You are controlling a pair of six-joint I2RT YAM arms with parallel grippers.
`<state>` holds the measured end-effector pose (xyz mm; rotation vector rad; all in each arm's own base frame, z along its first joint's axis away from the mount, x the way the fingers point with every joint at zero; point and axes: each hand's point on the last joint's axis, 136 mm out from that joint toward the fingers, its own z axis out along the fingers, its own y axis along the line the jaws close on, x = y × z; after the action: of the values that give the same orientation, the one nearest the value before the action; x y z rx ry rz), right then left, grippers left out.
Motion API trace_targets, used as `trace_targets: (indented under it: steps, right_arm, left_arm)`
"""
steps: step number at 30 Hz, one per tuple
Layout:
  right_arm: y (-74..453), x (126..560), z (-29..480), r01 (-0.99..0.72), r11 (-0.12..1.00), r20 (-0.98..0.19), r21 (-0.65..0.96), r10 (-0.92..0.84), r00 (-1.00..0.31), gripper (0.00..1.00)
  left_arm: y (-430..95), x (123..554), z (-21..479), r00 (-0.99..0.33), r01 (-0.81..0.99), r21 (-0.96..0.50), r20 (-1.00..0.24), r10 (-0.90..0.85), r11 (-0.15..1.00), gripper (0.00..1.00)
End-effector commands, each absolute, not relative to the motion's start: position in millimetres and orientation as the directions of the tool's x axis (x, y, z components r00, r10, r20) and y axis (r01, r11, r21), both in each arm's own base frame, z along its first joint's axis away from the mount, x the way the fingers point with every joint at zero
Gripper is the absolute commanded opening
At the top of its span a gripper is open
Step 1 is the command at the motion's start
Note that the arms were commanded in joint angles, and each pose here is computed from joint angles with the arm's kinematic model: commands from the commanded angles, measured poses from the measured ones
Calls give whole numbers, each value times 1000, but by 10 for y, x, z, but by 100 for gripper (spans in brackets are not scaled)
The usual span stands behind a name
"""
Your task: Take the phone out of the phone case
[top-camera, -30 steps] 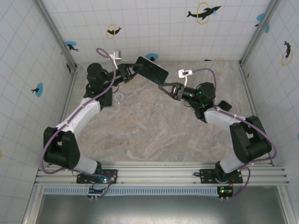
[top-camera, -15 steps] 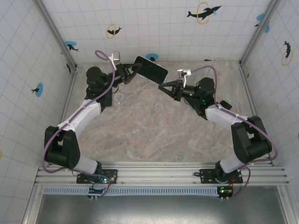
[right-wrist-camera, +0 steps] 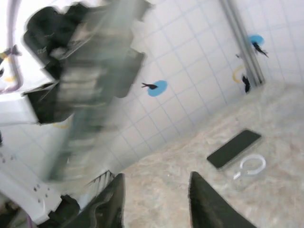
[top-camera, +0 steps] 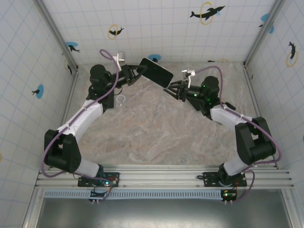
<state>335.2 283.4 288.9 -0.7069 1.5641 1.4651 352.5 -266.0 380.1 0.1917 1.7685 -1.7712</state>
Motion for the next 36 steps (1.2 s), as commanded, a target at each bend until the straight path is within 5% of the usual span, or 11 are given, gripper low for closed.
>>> trace_targets:
  steps: [1,13,20,36]
  right_arm:
    - [2702,3442,2698,-841,241,-875,484,101,-474,49]
    - [2413,3007,2487,-958,243,-954,151,-217,-205,63]
    - [2572,2841,2249,-982,158,-909,-108,-415,33,65]
    - [3023,2764,2212,-967,8,-866,-253,-447,223,46]
  left_arm:
    - [-2702,3207,4128,-663,715,-691,-718,-210,103,0]
    - [-2602,3045,3691,-318,926,-310,-948,1,214,0]
    - [-2589,2868,3499,-259,956,-242,-962,91,165,0]
    - [-2517,2560,3272,-171,982,-155,-973,155,107,0]
